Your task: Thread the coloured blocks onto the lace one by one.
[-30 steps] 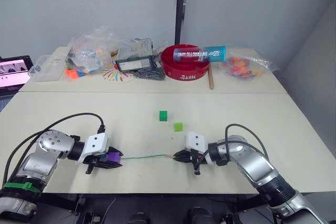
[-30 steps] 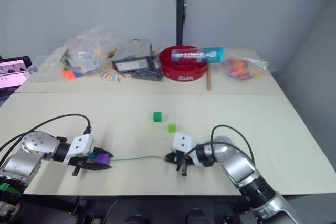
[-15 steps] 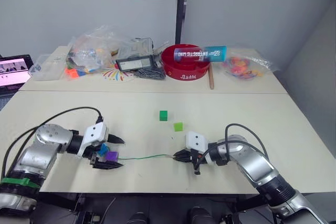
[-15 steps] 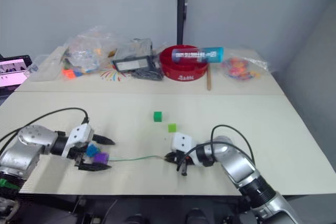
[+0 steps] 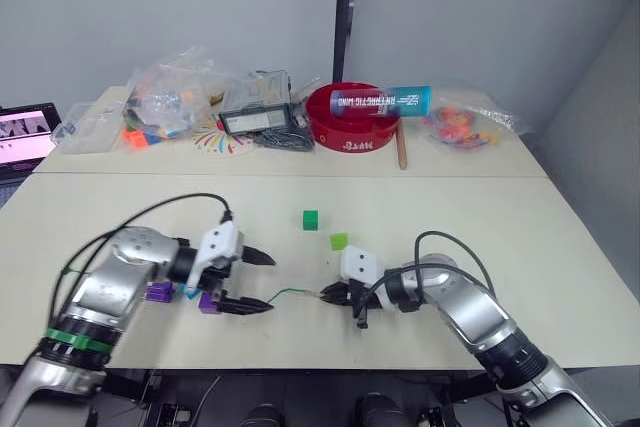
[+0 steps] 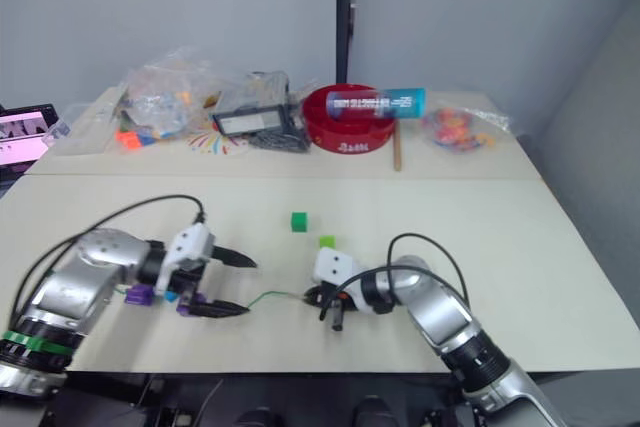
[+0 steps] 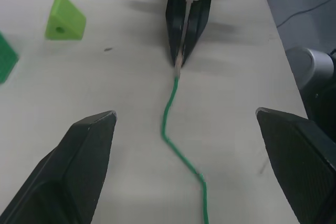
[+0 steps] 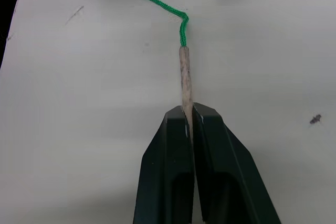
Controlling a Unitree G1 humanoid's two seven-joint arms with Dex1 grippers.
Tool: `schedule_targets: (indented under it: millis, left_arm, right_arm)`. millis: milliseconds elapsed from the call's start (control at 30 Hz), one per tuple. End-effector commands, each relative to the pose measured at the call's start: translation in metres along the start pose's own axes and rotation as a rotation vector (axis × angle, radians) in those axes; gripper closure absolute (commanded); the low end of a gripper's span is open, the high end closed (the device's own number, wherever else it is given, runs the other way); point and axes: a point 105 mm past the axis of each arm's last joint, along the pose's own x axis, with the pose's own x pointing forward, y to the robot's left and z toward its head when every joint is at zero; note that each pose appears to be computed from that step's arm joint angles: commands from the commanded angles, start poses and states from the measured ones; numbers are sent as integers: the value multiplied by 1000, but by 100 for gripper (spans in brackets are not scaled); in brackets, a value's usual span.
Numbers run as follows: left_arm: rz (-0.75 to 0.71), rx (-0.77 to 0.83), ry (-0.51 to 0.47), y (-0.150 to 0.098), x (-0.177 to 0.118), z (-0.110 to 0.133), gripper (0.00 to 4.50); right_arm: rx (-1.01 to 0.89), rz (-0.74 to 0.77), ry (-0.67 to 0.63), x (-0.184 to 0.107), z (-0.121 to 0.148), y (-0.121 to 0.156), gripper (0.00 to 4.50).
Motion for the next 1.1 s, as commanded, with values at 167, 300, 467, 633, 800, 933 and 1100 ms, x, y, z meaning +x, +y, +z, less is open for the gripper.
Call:
schedule_targets:
  millis: [167,300,467,633,800,933,1100]
  left_arm:
    - [6,74,-16,6,19,8,2]
    - [-5,72,-8,6,23,6,2]
    - [6,57,-5,12,35,-1,104]
    - [3,51,-11,15,42,-1,271]
    - [8,48,-20,17,45,0,438]
    - [7,51,-19,16,45,1,447]
    - [11,54,-29,17,46,4,447]
  right_arm:
    - [-26,2,-6,4,10,3,450]
    - [-29,0,-6,4,12,3,450]
    - [-32,-2,-8,3,14,3,450]
    - [-32,-2,-8,2,15,4,450]
    - [-32,-3,-8,2,16,3,450]
    - [-30,-2,-8,2,16,4,450]
    - [-29,3,-9,2,17,5,450]
